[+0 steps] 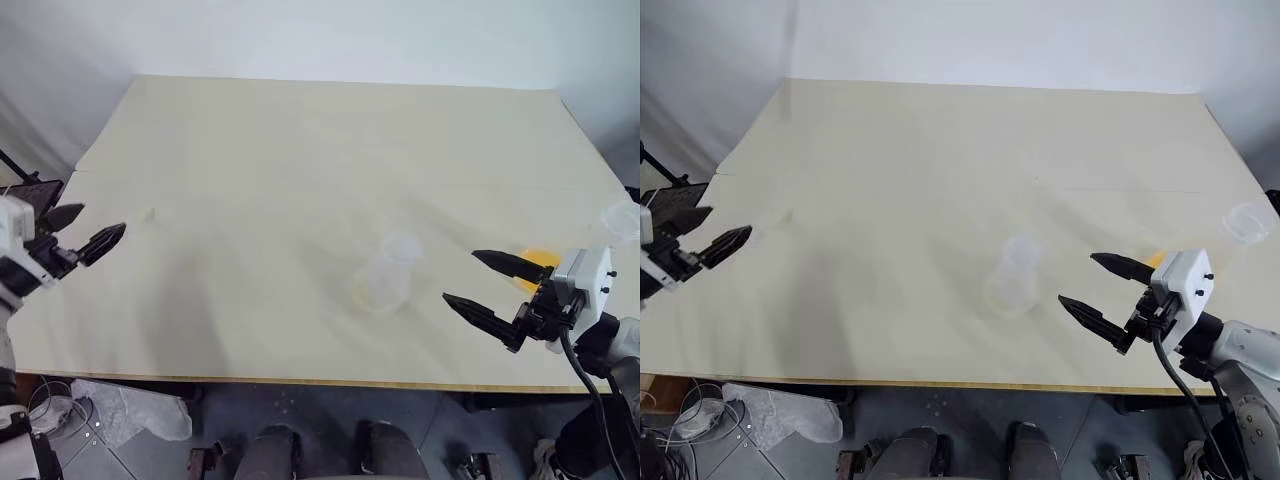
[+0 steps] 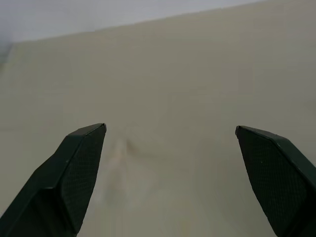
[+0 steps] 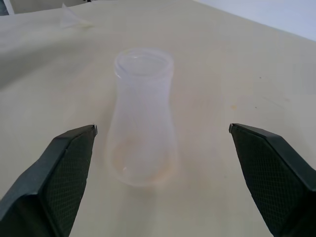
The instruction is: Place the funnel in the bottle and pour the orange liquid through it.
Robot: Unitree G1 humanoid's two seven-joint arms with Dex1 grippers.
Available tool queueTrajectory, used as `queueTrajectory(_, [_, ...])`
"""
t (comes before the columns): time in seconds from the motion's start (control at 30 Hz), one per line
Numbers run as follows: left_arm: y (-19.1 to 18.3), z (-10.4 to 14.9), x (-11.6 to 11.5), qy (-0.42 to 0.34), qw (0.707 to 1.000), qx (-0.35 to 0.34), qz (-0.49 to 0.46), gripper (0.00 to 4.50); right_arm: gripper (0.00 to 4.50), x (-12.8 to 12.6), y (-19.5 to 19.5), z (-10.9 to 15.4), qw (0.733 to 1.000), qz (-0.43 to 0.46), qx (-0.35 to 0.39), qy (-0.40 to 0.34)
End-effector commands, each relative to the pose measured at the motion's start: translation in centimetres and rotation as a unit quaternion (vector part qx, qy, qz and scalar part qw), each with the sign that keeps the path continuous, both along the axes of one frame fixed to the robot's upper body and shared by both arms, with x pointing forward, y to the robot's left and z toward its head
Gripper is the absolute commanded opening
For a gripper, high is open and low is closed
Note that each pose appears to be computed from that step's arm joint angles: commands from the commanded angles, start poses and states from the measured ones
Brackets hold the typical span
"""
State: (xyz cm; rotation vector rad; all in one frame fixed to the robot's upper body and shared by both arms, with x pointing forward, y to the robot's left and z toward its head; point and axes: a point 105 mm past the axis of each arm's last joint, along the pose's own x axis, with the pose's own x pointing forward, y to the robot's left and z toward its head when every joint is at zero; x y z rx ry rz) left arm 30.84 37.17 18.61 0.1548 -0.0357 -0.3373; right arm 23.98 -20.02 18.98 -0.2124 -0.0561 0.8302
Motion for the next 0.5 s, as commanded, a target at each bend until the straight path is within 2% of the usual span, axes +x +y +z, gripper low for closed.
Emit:
queueTrajectory(0.03, [1.3, 0.9, -1.2, -0.018, 1.0, 0.01, 0.02, 4.47, 4.5, 0.0, 0.4, 0.7, 1.0, 0.012, -0.002, -0.017])
queueTrajectory(0.17, [0.8, 0.0, -0.8, -0.001, 1.0, 0.003, 0.022, 4.47, 4.5, 0.2, 0.5, 0.8, 1.0, 0.016, -0.002, -0.018])
queueTrajectory(0.3, [-0.1, -1.9, 0.5, 0.044, 0.998, -0.012, 0.035, 4.47, 4.5, 0.3, 0.6, 0.8, 1.0, 0.016, -0.003, -0.018])
queueTrajectory(0.5, [-2.4, -3.1, 3.3, 0.052, 0.998, -0.017, 0.023, 4.47, 4.5, 0.0, 0.4, 1.0, 1.0, 0.013, -0.009, -0.017])
